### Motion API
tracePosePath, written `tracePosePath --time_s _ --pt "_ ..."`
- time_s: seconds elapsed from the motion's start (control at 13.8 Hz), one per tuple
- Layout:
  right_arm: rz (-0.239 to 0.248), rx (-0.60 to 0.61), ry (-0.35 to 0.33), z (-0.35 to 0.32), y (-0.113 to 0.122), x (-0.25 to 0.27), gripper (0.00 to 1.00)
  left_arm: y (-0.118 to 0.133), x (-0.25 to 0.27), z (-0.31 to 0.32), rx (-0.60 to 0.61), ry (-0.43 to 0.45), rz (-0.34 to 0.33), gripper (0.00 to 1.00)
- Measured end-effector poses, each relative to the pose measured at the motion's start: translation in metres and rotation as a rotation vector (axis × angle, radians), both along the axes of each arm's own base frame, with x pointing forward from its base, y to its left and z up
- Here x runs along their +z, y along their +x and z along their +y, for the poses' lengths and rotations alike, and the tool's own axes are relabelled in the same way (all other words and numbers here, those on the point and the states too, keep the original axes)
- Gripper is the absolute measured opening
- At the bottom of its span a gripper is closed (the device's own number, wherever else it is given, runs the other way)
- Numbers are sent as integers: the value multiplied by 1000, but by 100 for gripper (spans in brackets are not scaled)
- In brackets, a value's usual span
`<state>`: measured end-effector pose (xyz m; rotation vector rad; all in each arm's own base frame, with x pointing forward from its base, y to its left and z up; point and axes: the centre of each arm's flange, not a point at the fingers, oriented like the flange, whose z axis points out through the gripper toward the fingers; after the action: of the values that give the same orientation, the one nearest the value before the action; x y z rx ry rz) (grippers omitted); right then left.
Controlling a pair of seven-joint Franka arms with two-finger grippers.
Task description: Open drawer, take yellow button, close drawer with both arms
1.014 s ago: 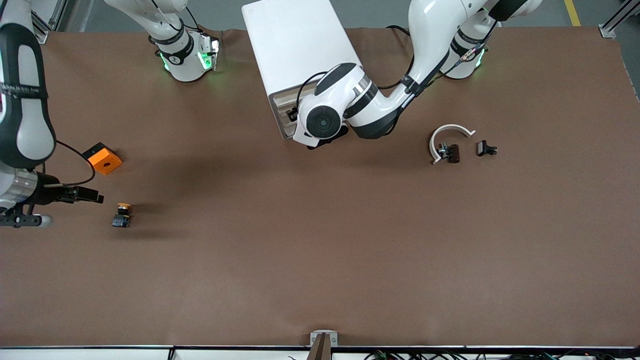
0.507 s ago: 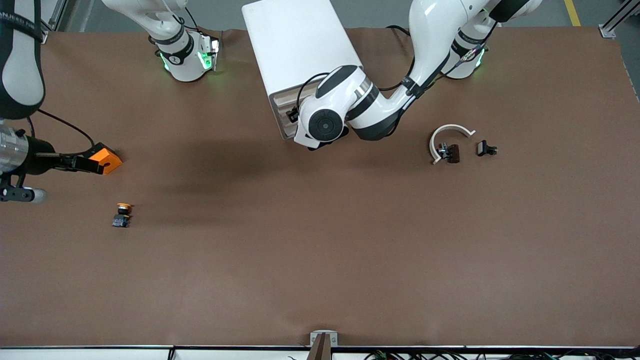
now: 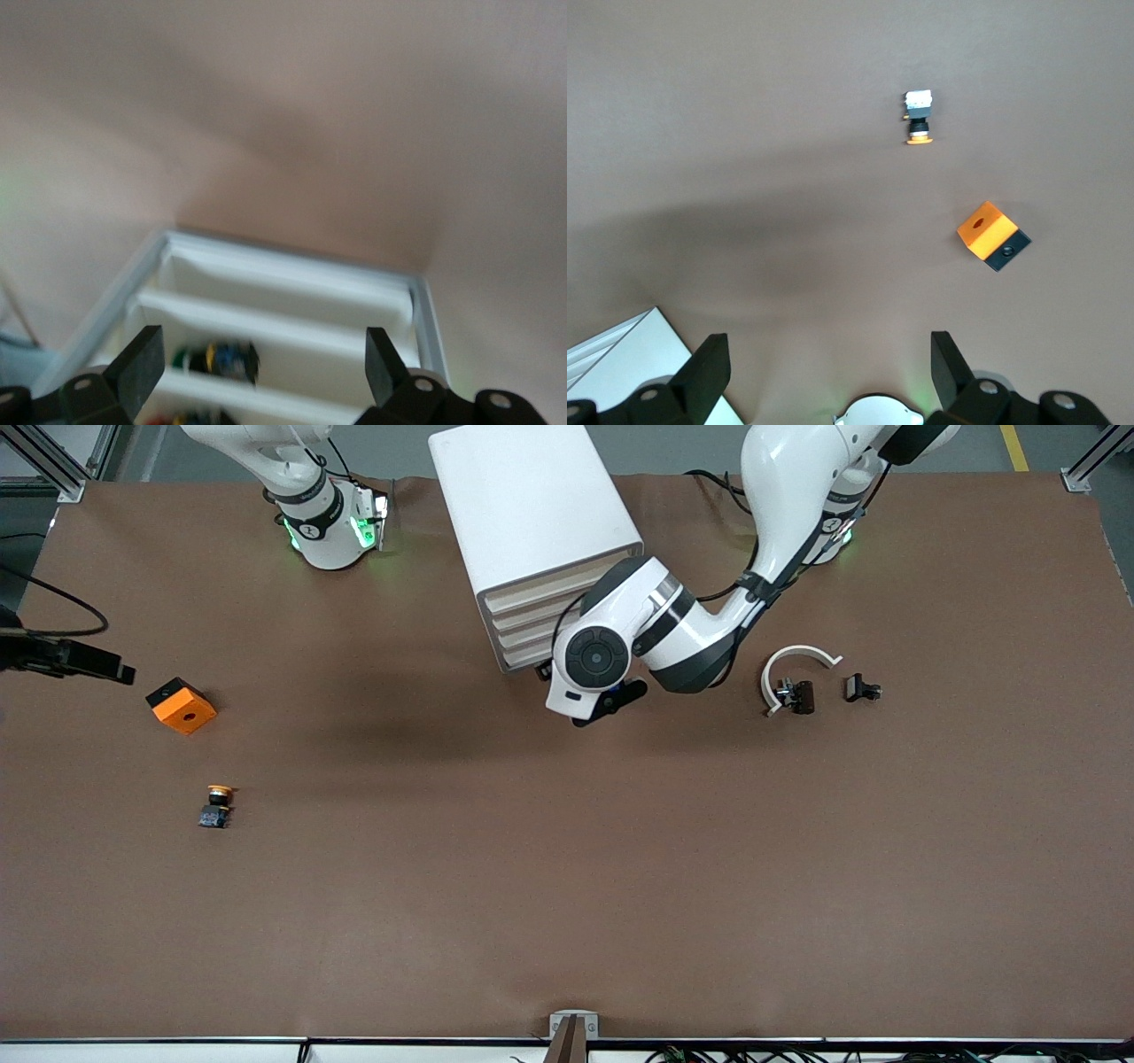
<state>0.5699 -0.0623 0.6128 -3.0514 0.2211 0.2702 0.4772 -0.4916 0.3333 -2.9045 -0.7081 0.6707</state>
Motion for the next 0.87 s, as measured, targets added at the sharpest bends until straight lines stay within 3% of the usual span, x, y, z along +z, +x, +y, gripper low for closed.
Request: tracePosePath --time_s 0.14,0.22,0.36,0.58,0.87 --pt "-21 -10 -3 -6 -2 15 100 21 6 22 -16 69 -98 100" --pt "-21 -9 -3 -5 -2 16 100 33 9 36 -12 92 -117 100" --pt "19 -6 2 -2 -7 15 100 56 16 72 -35 98 -108 100" --pt "25 -6 2 -2 -9 18 100 93 60 133 -62 47 -147 100" --pt "-52 -3 -1 0 -29 64 100 113 132 228 -142 11 -163 100"
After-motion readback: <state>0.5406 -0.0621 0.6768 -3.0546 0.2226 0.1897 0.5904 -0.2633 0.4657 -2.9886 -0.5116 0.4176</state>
